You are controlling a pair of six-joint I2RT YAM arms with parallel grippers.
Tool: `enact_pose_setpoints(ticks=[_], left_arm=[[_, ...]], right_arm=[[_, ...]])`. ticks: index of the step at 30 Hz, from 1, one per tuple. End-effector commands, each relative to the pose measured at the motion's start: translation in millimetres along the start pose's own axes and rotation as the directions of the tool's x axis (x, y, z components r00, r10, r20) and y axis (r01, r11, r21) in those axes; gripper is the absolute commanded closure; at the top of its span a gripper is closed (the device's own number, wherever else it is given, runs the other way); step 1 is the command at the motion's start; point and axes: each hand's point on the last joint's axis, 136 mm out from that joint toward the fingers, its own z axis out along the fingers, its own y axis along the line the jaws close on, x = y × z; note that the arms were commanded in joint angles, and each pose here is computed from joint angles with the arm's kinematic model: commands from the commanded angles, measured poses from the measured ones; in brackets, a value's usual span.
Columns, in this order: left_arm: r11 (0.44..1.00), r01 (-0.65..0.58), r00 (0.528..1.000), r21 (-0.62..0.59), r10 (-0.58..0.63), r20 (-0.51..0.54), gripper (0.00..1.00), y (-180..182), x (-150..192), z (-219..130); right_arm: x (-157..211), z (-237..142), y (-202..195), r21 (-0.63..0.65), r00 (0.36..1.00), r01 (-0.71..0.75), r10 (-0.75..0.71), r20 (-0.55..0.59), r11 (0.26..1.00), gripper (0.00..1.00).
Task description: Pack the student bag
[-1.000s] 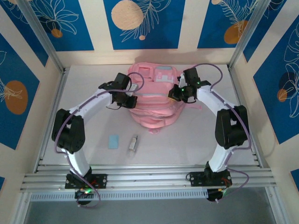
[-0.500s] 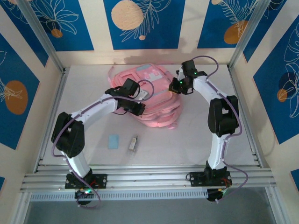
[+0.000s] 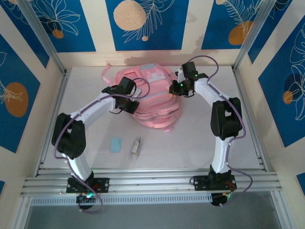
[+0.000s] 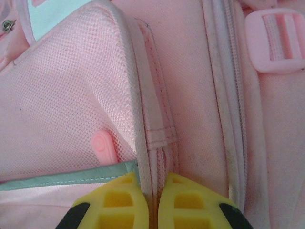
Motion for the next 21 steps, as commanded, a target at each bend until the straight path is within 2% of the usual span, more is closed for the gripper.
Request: enact_pose_setpoints(ticks=[1,2,4,5,6,7,9,12,14,16,21], left_arm=[[0.967,0.080,0.981,-0.244,-0.120,-0.155,0.91,58,49,-17],[0.969,0.087,0.982,-0.233,-0.122,-0.142,0.86,57,46,-18],[0.977,0.104,0.985,-0.187,-0.128,-0.120,0.69,49,43,-20],[0.980,0.109,0.985,-0.165,-0.129,-0.114,0.59,45,42,-21],[0.982,0.120,0.985,-0.144,-0.136,-0.108,0.45,41,42,-23],[0.984,0.129,0.984,-0.124,-0.143,-0.105,0.35,37,42,-24],[0.984,0.152,0.982,-0.098,-0.161,-0.096,0.24,33,43,-28],[0.984,0.176,0.981,-0.039,-0.179,-0.076,0.20,22,43,-36],[0.982,0.191,0.980,0.004,-0.190,-0.067,0.19,13,45,-42],[0.978,0.202,0.978,0.053,-0.199,-0.071,0.16,1,52,-47],[0.966,0.222,0.972,0.130,-0.208,-0.110,0.14,-33,83,-47]], right_arm=[[-62,-19,-51,0.195,0.977,-0.010,-0.032,0.213,0.981,1.00],[-62,-19,-49,0.181,0.977,-0.013,-0.026,0.210,0.983,1.00],[-63,-19,-39,0.141,0.978,-0.010,-0.020,0.206,0.990,1.00],[-63,-21,-34,0.128,0.979,-0.008,-0.018,0.205,0.992,1.00],[-63,-23,-28,0.110,0.978,-0.006,-0.017,0.207,0.994,1.00],[-62,-26,-21,0.092,0.978,-0.006,-0.014,0.208,0.996,0.93],[-62,-35,-6,0.057,0.976,-0.002,-0.010,0.220,0.998,0.72],[-61,-54,12,0.009,0.969,-0.008,0.005,0.245,1.000,0.40],[-59,-66,20,-0.012,0.966,-0.022,0.024,0.257,1.000,0.24],[-56,-80,24,-0.020,0.960,-0.047,0.050,0.276,0.999,0.00],[-44,-114,26,-0.036,0.935,-0.132,0.136,0.328,0.991,0.01]])
